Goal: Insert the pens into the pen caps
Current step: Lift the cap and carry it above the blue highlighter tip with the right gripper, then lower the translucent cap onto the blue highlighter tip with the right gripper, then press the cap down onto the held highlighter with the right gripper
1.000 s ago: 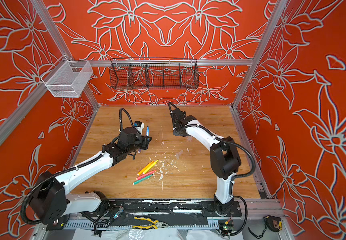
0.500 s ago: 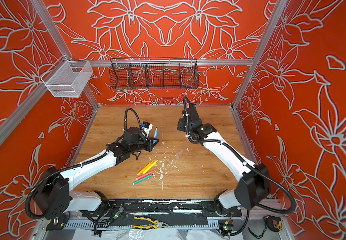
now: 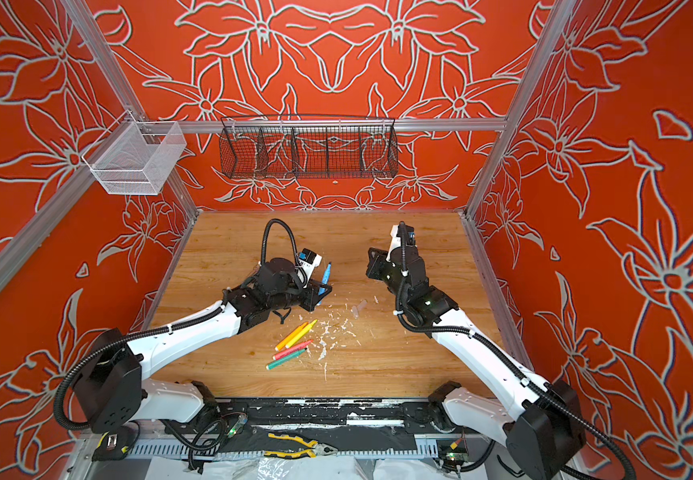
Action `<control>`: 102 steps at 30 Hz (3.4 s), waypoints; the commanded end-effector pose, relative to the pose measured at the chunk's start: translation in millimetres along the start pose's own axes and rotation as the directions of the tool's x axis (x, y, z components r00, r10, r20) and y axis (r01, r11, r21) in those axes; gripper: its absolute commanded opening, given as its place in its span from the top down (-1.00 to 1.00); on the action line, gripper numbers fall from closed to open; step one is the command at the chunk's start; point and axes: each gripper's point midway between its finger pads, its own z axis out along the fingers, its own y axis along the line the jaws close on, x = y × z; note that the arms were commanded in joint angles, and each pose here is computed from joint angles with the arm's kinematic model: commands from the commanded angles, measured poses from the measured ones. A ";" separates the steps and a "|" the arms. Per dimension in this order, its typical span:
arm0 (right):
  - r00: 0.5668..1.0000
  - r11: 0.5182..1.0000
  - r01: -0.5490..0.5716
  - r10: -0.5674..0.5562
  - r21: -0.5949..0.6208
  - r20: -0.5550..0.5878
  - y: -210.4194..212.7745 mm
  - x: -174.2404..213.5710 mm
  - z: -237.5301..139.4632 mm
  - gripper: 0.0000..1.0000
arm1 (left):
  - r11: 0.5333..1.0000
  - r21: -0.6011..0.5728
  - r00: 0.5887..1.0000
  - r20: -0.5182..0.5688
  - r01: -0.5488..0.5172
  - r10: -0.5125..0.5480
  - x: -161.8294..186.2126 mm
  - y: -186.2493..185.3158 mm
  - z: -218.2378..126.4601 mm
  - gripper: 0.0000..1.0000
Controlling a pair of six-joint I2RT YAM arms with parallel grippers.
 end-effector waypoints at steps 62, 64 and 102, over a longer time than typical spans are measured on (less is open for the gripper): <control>0.972 0.886 -0.188 0.104 -0.423 -0.212 73.3 96.2 2.4 0.93 | 0.995 0.103 0.998 0.070 0.003 -0.010 -14.6 -29.5 -2.8 1.00; 0.972 0.890 -0.177 0.090 -0.420 -0.219 73.5 103.8 2.5 0.93 | 0.993 0.114 0.997 0.074 0.010 -0.018 -15.1 -31.2 -4.0 1.00; 0.985 0.953 -0.149 0.118 -0.265 -0.129 46.6 53.6 -18.0 -0.25 | 0.974 0.068 0.977 0.019 -0.214 0.214 1.3 -70.6 11.8 1.00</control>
